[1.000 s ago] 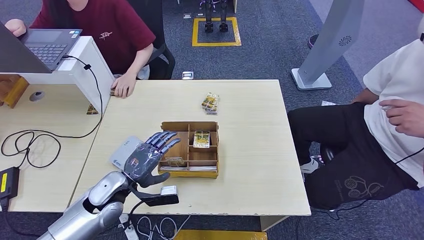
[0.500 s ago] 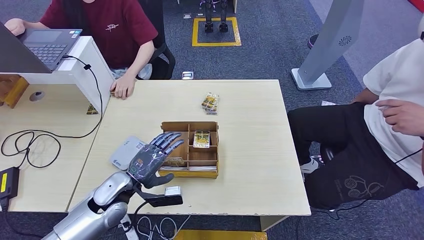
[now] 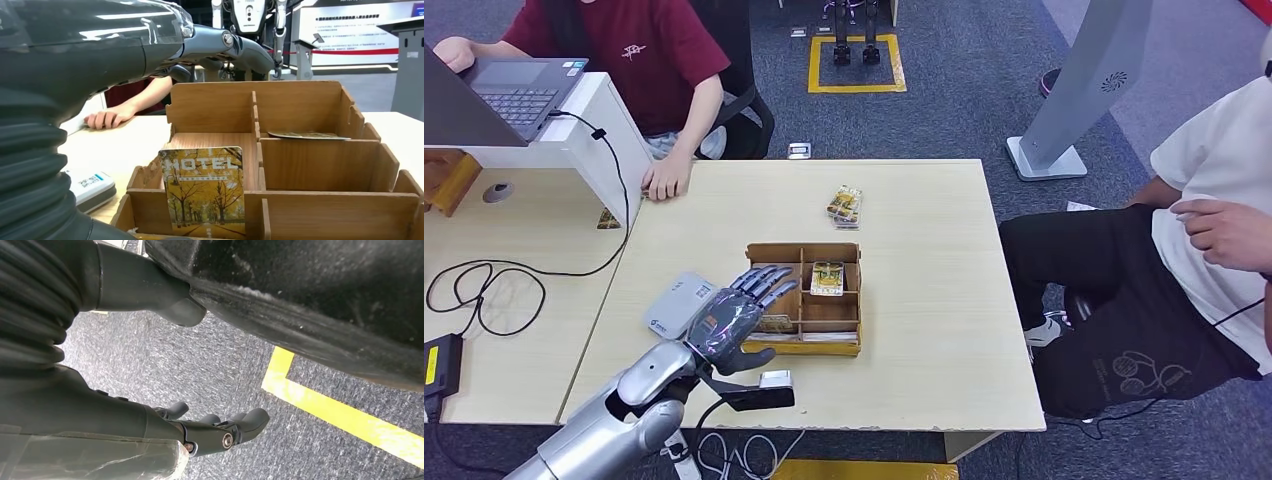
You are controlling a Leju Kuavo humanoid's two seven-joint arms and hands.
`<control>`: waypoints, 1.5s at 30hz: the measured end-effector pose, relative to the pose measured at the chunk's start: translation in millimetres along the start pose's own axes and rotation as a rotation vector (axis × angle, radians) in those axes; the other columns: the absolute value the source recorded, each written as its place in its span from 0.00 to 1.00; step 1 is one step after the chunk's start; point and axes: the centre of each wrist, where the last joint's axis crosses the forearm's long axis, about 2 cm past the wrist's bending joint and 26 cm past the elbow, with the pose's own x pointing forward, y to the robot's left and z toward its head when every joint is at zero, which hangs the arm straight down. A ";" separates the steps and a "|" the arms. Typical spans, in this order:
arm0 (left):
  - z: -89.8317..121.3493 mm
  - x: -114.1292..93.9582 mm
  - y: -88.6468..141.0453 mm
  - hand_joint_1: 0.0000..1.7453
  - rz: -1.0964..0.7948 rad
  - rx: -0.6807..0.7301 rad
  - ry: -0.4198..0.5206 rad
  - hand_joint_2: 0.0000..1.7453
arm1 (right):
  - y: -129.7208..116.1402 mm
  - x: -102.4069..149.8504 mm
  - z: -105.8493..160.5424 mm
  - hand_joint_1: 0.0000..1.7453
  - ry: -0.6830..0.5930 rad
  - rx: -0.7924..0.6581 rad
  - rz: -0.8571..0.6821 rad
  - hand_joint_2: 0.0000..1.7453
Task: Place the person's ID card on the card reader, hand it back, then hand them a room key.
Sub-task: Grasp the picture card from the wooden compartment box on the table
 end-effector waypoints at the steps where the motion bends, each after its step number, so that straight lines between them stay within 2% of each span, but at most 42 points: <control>1: -0.1 -0.2 -0.2 0.00 0.000 -0.001 0.001 1.00 | 0.0 0.0 0.0 0.00 -0.001 0.000 0.002 1.00; 17: -3.0 -0.9 -1.9 0.00 0.007 -0.026 0.001 1.00 | -0.2 0.5 -0.1 0.00 -0.005 0.001 0.009 1.00; 18: -3.0 -1.0 -2.1 0.15 0.006 -0.027 0.001 1.00 | -0.2 0.5 -0.1 0.00 -0.005 0.001 0.009 1.00; 21: -3.0 -1.1 -2.2 0.89 0.010 -0.031 0.002 1.00 | -0.2 0.6 -0.1 0.00 -0.005 0.001 0.010 1.00; 22: -3.0 -1.3 -2.2 0.99 0.013 -0.034 0.003 1.00 | -0.2 0.6 -0.2 0.00 -0.006 0.001 0.011 1.00; 45: 12.0 -14.4 -4.8 1.00 0.050 -0.078 0.000 1.00 | -0.6 0.2 -0.3 0.00 -0.014 0.002 -0.001 1.00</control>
